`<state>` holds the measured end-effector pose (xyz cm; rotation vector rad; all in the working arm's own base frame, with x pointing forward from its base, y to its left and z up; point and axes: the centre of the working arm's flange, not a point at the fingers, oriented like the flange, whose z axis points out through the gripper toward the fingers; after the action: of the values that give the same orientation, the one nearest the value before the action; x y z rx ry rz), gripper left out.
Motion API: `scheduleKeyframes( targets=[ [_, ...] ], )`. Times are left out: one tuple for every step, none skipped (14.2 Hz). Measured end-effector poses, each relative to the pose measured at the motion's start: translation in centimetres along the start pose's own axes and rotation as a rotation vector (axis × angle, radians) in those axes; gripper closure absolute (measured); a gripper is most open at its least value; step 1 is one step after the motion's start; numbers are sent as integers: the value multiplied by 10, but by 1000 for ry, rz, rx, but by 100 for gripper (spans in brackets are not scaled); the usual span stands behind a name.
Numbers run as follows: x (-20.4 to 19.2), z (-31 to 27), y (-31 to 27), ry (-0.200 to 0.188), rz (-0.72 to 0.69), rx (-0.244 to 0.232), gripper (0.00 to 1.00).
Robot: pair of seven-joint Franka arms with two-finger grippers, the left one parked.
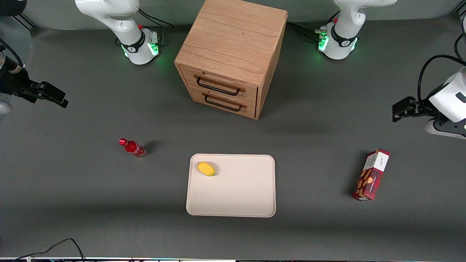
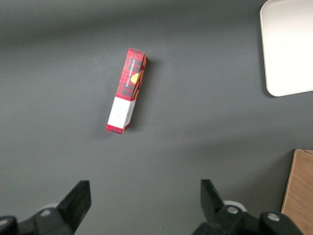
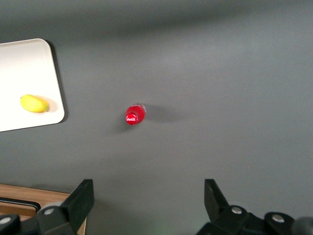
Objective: Place coke bottle on tray
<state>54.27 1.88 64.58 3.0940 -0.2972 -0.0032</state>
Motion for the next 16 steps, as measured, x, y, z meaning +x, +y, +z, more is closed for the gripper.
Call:
scheduleKeyframes(
  targets=[
    [0, 0, 0, -1, 0, 3, 0],
    [0, -1, -1, -2, -1, 8, 0],
    [0, -2, -1, -2, -3, 10, 0],
    [0, -3, -2, -1, -6, 11, 0],
    [-1, -4, -3, -3, -8, 11, 0],
    [-2, -3, -2, -16, -8, 8, 0],
    [-4, 0, -2, -39, -7, 3, 0],
    [-6, 2, -1, -60, -6, -1, 0],
    [-6, 4, -1, -74, -7, 6, 0],
    [-4, 9, -4, -84, -10, 19, 0],
    [-1, 16, -7, -98, -14, 22, 0],
    [4, 25, -9, -109, -18, 23, 0],
    [10, 35, -10, -113, -34, 25, 0],
    [16, 48, -12, -111, -65, 29, 0],
    [21, 64, -12, -106, -95, 33, 0],
    [25, 83, -12, -99, -115, 36, 0]
  ],
)
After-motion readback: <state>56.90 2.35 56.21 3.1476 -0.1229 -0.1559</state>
